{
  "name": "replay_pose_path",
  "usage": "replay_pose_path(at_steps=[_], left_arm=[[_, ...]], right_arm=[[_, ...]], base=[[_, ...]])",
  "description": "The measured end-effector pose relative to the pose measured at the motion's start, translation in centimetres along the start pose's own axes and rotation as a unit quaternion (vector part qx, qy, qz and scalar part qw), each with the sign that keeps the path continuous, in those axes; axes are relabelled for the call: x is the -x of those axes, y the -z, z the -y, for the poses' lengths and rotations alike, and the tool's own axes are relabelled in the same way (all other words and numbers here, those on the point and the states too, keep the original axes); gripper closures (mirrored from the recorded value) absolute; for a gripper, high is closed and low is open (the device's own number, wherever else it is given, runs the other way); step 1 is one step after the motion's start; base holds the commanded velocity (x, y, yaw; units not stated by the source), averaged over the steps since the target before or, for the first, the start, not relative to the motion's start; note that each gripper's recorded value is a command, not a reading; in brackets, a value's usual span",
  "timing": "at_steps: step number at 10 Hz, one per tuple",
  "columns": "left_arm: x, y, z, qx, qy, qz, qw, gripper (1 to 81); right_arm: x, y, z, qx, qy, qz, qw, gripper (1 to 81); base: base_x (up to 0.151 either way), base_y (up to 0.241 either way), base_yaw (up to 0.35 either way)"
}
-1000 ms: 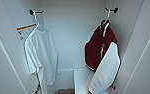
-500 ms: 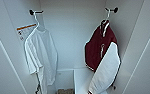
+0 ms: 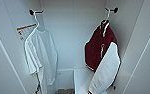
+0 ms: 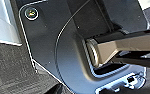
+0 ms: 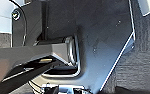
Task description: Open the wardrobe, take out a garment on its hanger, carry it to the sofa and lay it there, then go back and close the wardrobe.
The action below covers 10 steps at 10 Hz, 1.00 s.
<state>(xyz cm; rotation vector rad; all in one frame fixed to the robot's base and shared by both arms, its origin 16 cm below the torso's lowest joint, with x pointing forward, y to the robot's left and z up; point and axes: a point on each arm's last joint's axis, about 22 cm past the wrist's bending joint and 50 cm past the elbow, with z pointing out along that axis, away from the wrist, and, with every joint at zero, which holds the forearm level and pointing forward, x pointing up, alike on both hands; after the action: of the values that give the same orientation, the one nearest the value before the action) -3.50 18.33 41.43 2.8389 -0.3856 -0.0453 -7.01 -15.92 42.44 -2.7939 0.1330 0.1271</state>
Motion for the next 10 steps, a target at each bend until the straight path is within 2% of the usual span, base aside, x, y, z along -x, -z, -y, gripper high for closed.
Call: replay_pose_path(at_steps=[2,5,8,10], left_arm=[[-0.8,-0.2,-1.2,0.011,0.012,-0.015,0.9998,1.0],[-1.0,-0.2,-1.1,0.011,0.011,-0.015,0.9998,1.0],[-4.2,-0.1,0.8,0.003,-0.036,-0.011,0.9993,1.0],[-7.4,-0.5,-0.5,0.012,-0.072,-0.015,0.9972,1.0]], right_arm=[[0.0,0.0,0.1,-0.001,0.000,0.000,1.0000,1.0],[0.0,-0.2,0.9,-0.006,-0.004,-0.002,1.0000,1.0],[1.0,-0.2,0.9,-0.007,-0.042,-0.018,0.9989,1.0],[2.1,-0.2,0.9,-0.006,-0.073,-0.030,0.9969,1.0]], base=[[0.000,0.000,0.000],[0.000,0.000,0.000],[0.000,0.000,0.000],[0.000,0.000,0.000]])
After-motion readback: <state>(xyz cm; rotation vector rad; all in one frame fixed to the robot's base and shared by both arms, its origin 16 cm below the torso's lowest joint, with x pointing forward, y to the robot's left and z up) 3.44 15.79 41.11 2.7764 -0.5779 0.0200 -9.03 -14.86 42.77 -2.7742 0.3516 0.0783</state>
